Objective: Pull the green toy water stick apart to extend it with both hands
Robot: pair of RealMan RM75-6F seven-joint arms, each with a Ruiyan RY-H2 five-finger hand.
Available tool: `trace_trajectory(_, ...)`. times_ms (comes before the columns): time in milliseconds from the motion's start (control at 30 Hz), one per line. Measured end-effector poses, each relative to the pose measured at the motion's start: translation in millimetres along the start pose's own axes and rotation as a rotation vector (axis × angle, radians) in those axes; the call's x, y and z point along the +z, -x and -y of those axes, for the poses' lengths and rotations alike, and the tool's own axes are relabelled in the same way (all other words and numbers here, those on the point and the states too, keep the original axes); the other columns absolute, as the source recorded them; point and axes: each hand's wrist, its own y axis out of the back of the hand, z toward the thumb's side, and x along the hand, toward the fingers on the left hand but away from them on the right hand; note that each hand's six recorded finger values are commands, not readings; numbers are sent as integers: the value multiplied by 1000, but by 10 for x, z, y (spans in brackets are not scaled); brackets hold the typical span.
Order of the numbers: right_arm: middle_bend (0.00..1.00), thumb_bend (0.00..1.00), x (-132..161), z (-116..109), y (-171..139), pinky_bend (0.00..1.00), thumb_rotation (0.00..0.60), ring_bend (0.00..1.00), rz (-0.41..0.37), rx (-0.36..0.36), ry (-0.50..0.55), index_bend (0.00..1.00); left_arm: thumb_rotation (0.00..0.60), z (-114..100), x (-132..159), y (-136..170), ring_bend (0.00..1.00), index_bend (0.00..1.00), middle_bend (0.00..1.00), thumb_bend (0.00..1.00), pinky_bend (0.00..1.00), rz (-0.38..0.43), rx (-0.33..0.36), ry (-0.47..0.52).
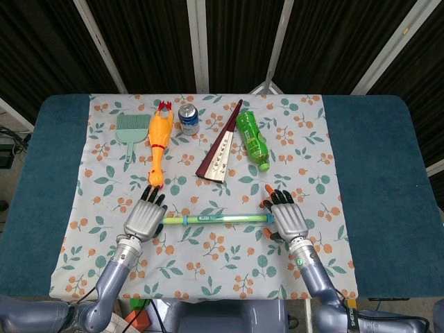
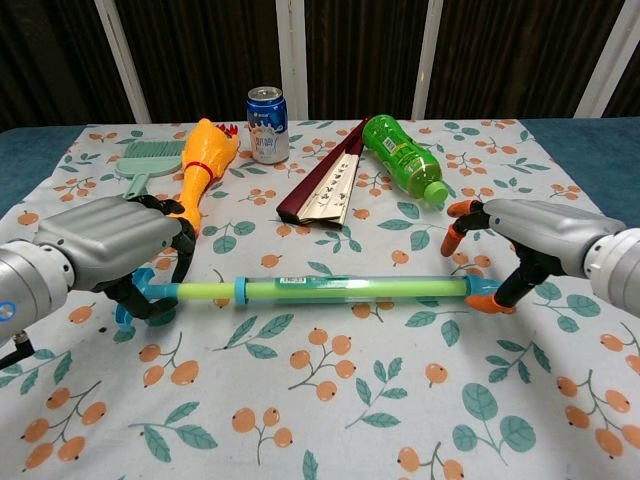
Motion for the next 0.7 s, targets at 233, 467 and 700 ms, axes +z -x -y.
trace_trajectory(233,88,338,61,11,47,0,600,0,6,-8,7,373,600,-57,-27,-8,0,604,189,582,56,-4,11,-3)
trace_trajectory(467,110,339,64,70,75,0,600,0,20,6,2,418,600,-87,-64,-6,0,606,188,581,56,-11,14,-2)
trace_trajectory(700,117,339,14,127,104,0,600,0,40,13,-11,432,600,-97,-82,-17,0,606,188,582,56,-11,14,0)
